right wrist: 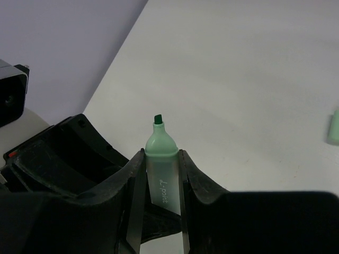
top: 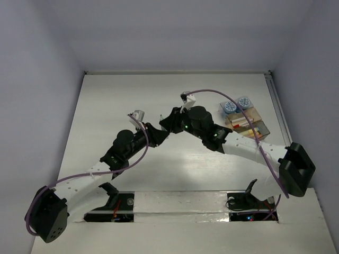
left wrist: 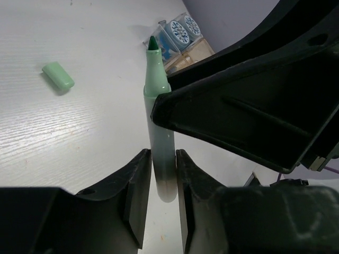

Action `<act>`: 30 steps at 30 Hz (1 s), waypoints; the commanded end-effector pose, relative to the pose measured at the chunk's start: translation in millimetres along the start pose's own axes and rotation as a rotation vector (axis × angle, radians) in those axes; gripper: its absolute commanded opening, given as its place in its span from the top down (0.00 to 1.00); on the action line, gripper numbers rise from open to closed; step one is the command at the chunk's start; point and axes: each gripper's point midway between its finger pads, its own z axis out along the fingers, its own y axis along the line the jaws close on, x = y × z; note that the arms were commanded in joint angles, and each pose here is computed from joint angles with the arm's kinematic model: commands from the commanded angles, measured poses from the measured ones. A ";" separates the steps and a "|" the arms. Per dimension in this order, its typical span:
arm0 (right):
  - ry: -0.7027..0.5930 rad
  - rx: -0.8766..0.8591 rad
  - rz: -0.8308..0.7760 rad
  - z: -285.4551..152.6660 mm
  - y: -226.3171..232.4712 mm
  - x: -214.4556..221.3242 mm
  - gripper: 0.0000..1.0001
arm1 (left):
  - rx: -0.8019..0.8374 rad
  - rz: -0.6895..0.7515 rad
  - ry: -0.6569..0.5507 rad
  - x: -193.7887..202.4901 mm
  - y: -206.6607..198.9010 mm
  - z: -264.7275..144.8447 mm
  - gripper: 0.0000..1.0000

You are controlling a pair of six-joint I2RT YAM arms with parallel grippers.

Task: Sort the stationery into containers
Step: Pick up the pen from the center of the board, then pick up the pen cap from the center of the board.

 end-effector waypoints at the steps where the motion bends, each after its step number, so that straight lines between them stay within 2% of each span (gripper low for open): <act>1: -0.060 -0.084 0.020 -4.6 23.5 -15.6 1.00 | 0.061 0.030 -0.090 -28.5 -22.6 4.1 0.79; 6: -0.059 -0.084 0.027 -3.5 23.6 -15.3 1.00 | 0.055 0.031 -0.079 -25.1 -19.9 6.0 0.78; 8: -0.062 -0.086 0.030 -3.8 23.9 -15.5 1.00 | 0.056 0.029 -0.072 -22.3 -20.8 6.0 0.95; 9: -0.060 -0.081 0.031 -4.1 22.7 -14.7 1.00 | 0.045 0.029 -0.074 -22.6 -18.9 6.0 1.00; 11: -0.062 -0.064 0.030 -5.0 19.9 -15.6 1.00 | 0.015 0.036 -0.077 -23.4 -13.9 3.6 1.00; 12: -0.059 -0.061 0.030 -5.8 19.5 -15.1 0.97 | 0.002 0.041 -0.079 -23.8 -11.7 2.3 1.00; 15: -0.060 -0.044 0.001 -10.2 15.9 -16.3 0.75 | -0.028 0.059 -0.089 -27.2 -8.1 -4.9 1.00; 16: -0.062 -0.047 -0.011 -13.9 17.5 -19.1 0.65 | -0.030 0.063 -0.104 -30.8 -9.2 -9.2 1.00; 17: -0.062 -0.050 -0.020 -16.2 19.8 -22.3 0.63 | -0.044 0.063 -0.090 -27.6 -6.3 -11.5 1.00; 18: -0.052 -0.048 -0.048 -19.0 18.9 -21.4 0.56 | -0.045 0.064 -0.091 -28.4 -7.0 -13.9 1.00; 19: -0.065 -0.045 -0.054 -23.9 15.8 -30.3 0.51 | -0.033 0.065 -0.096 -30.9 -11.3 -18.4 1.00; 22: -0.065 -0.082 -0.059 -38.9 12.3 -42.8 0.50 | -0.018 0.069 -0.078 -34.0 -21.0 -29.5 1.00; 24: -0.069 -0.067 -0.052 -43.3 0.0 -44.6 0.52 | -0.022 0.080 -0.069 -39.9 -27.5 -37.1 1.00; 26: -0.052 -0.018 -0.041 -39.7 -23.6 -44.5 0.58 | -0.010 0.103 -0.086 -53.3 -39.7 -47.9 1.00; 27: -0.017 0.005 -0.035 -37.0 -33.2 -37.6 0.74 | -0.007 0.112 -0.091 -57.6 -43.7 -51.6 1.00; 29: 0.029 0.014 -0.033 -29.2 -40.1 -29.1 0.86 | 0.022 0.149 -0.123 -75.7 -60.9 -62.0 1.00; 30: 0.081 0.043 -0.038 -19.2 -51.6 -13.9 0.97 | 0.013 0.162 -0.113 -77.0 -62.0 -66.4 1.00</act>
